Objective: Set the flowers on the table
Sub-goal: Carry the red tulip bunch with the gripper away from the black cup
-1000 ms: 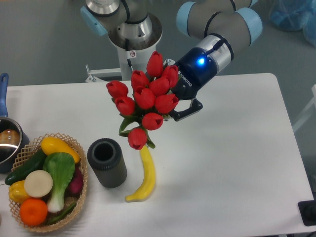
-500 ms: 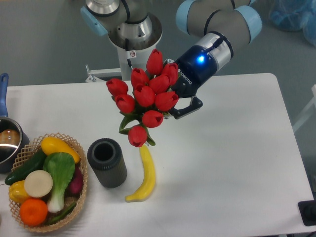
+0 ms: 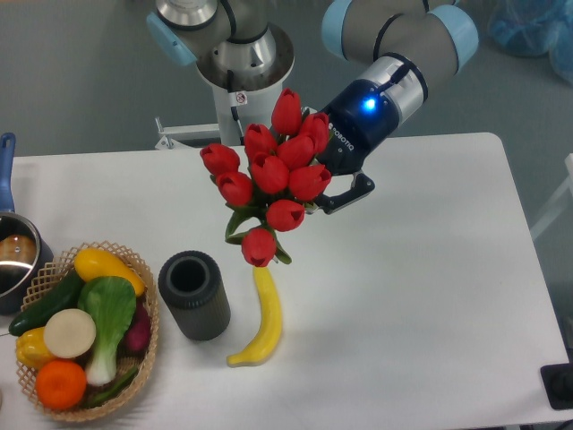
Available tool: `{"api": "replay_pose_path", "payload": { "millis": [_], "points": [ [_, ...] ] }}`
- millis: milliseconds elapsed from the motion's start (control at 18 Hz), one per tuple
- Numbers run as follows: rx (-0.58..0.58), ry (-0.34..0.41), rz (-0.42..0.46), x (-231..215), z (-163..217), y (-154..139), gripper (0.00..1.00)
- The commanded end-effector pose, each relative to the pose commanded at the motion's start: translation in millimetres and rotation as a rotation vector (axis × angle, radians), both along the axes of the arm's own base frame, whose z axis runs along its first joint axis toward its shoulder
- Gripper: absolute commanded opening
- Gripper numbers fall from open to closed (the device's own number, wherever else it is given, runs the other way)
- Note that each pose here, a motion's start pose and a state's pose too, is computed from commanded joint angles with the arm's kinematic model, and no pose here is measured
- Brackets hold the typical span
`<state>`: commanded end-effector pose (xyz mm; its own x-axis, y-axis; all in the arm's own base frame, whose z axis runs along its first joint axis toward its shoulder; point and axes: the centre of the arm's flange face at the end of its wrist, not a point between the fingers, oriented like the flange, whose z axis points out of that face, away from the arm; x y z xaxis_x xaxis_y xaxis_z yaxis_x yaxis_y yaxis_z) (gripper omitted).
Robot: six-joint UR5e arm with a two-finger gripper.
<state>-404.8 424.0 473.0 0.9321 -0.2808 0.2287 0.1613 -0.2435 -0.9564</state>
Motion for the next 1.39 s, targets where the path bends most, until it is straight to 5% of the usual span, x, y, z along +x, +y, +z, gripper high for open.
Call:
{"api": "replay_pose_path", "payload": {
  "millis": [444, 944, 1111, 1389],
  "points": [
    [-0.093, 0.095, 0.050, -14.2, -1.9, -3.9, 0.55],
    [-0.353, 0.263, 0.173, -36.1, -10.6, -24.6, 0.55],
    [-0.517, 0.355, 0.202, -43.6, -32.2, -30.6, 0.52],
    [-0.630, 0.414, 0.195, -61.3, -60.7, -34.4, 0.52]
  ]
}}
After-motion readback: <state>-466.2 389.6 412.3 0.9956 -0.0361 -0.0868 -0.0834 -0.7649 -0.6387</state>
